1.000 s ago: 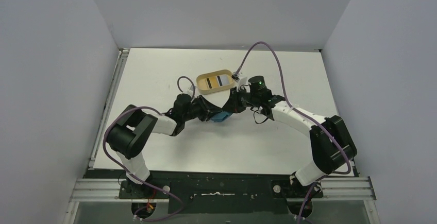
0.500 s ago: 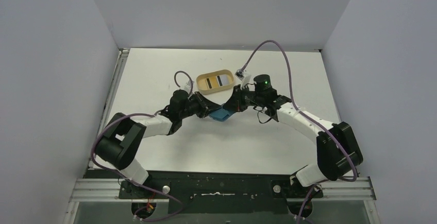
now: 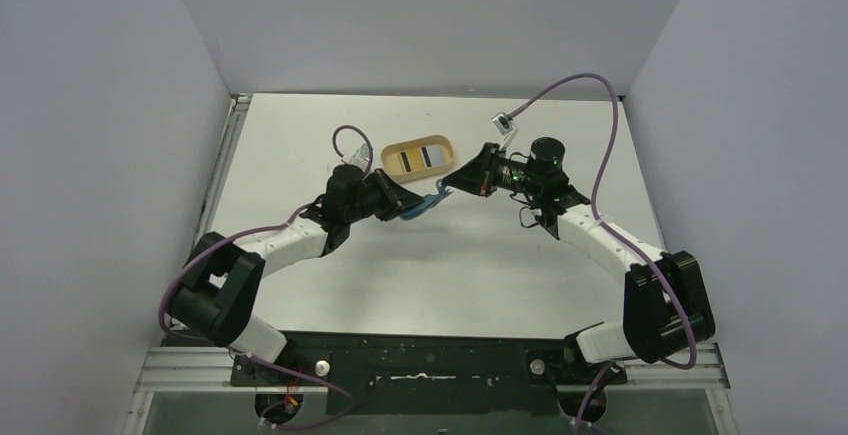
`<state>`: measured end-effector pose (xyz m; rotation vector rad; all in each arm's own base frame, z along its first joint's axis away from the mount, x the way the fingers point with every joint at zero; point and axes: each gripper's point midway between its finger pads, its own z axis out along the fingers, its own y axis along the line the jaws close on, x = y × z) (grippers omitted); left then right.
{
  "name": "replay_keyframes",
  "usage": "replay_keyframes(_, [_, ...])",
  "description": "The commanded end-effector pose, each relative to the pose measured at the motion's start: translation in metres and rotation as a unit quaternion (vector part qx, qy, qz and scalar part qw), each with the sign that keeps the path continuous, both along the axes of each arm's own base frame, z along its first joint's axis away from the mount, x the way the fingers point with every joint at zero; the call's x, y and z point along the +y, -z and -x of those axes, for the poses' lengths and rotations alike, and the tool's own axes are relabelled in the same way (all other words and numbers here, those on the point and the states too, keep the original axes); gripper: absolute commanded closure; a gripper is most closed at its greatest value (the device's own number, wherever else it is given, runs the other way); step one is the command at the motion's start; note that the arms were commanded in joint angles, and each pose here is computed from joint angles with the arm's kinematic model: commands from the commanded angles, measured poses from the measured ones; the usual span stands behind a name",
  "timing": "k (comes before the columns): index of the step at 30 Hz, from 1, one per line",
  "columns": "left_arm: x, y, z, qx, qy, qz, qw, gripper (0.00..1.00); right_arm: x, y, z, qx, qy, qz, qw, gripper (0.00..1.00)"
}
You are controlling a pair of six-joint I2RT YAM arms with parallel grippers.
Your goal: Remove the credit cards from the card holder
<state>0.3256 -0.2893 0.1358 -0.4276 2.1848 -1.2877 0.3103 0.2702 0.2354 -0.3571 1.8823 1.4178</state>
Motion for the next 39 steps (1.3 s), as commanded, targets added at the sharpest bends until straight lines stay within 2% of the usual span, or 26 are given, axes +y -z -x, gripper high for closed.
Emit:
replay_keyframes(1, [0.014, 0.039, 0.011, 0.025, 0.001, -0.070, 0.997, 1.00, -0.001, -0.082, 0.008, -0.116, -0.032, -0.083, 0.989, 1.00])
replay_keyframes(3, [0.013, 0.029, 0.008, 0.015, -0.006, -0.055, 0.998, 1.00, -0.002, -0.067, 0.006, -0.105, -0.025, -0.063, 0.992, 1.00])
replay_keyframes(4, [0.014, 0.022, 0.005, 0.006, -0.013, -0.049, 0.999, 1.00, -0.003, -0.058, 0.006, -0.097, -0.023, -0.054, 0.994, 0.94])
replay_keyframes(5, [0.016, 0.015, 0.003, -0.003, -0.020, -0.047, 0.999, 1.00, -0.005, -0.051, 0.006, -0.089, -0.017, -0.046, 0.995, 0.67])
replay_keyframes(6, [0.019, 0.008, 0.000, -0.015, -0.028, -0.047, 0.998, 1.00, -0.007, -0.045, 0.004, -0.086, -0.006, -0.039, 0.996, 0.49])
replay_keyframes(7, [0.023, 0.002, -0.004, -0.030, -0.041, -0.055, 0.997, 1.00, -0.010, -0.040, 0.003, -0.081, 0.007, -0.029, 0.996, 0.37])
replay_keyframes(10, [0.038, -0.018, -0.011, -0.083, -0.068, -0.090, 0.990, 1.00, -0.025, -0.020, -0.005, -0.059, 0.065, 0.037, 0.995, 0.23])
replay_keyframes(14, [0.052, -0.041, -0.018, -0.139, -0.093, -0.105, 0.980, 1.00, -0.043, -0.005, -0.021, -0.039, 0.135, 0.093, 0.986, 0.20])
replay_keyframes(19, [0.054, -0.070, -0.023, -0.182, -0.127, -0.048, 0.974, 1.00, -0.022, 0.022, -0.018, 0.002, 0.134, 0.092, 0.987, 0.22])
replay_keyframes(23, [0.054, -0.086, -0.026, -0.199, -0.151, 0.009, 0.968, 1.00, 0.009, 0.023, -0.011, -0.007, 0.108, 0.048, 0.993, 0.24])
replay_keyframes(27, [0.057, -0.099, -0.026, -0.213, -0.171, 0.059, 0.960, 1.00, 0.030, 0.020, -0.013, -0.011, 0.080, -0.008, 0.997, 0.32])
replay_keyframes(35, [0.071, -0.127, -0.028, -0.229, -0.205, 0.144, 0.941, 1.00, 0.038, 0.035, -0.020, 0.005, 0.084, -0.063, 0.994, 0.38])
replay_keyframes(39, [0.069, -0.132, -0.028, -0.225, -0.201, 0.169, 0.938, 1.00, 0.043, 0.037, -0.024, 0.013, 0.079, -0.090, 0.993, 0.47])
